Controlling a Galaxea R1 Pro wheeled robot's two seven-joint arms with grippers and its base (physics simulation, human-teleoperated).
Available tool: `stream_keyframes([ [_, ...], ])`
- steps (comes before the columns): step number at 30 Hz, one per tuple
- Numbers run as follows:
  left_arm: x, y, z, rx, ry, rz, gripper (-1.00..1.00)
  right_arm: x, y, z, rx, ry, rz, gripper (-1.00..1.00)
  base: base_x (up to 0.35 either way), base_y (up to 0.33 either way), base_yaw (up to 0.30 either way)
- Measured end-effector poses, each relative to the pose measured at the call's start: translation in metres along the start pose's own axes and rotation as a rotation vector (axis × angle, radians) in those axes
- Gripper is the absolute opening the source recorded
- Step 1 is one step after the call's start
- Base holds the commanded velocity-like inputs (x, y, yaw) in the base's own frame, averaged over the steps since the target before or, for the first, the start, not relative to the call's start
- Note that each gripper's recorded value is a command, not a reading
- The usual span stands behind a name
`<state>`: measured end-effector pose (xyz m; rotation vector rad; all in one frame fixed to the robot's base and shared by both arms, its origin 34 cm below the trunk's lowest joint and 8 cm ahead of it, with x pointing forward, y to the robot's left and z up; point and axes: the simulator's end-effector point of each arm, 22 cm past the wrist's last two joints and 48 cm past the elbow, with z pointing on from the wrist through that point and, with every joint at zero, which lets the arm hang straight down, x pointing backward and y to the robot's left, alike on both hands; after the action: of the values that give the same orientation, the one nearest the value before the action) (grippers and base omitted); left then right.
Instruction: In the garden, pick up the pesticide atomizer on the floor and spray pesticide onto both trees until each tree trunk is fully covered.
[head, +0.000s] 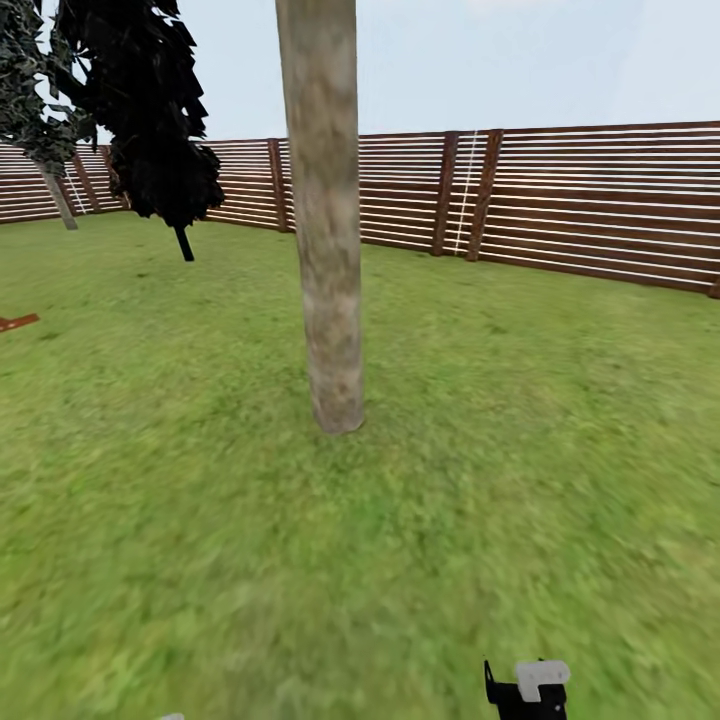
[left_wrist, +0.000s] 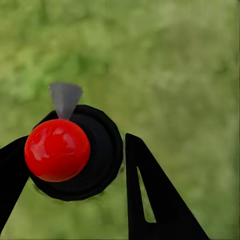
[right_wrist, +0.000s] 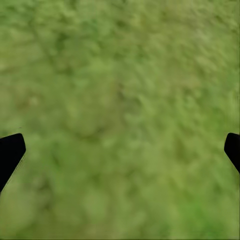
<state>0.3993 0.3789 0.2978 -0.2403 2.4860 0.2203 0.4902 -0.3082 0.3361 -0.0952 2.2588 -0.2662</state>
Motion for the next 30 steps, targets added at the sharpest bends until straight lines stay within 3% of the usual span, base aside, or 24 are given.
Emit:
stream_keyframes([
  [26,-0.0015,0.0066,0.0003,-0.009,-0.004,0.003,-1.00,-0.0009,-0.0027,0.0003,0.013,-0.002,0.006,1.00,0.338,0.000,0.000],
  [30,-0.0023,0.0026,0.0005,0.003,-0.007,0.015,-1.00,-0.0011,-0.0007,0.0006,0.007,-0.002,0.005,1.00,0.150,0.000,0.000],
])
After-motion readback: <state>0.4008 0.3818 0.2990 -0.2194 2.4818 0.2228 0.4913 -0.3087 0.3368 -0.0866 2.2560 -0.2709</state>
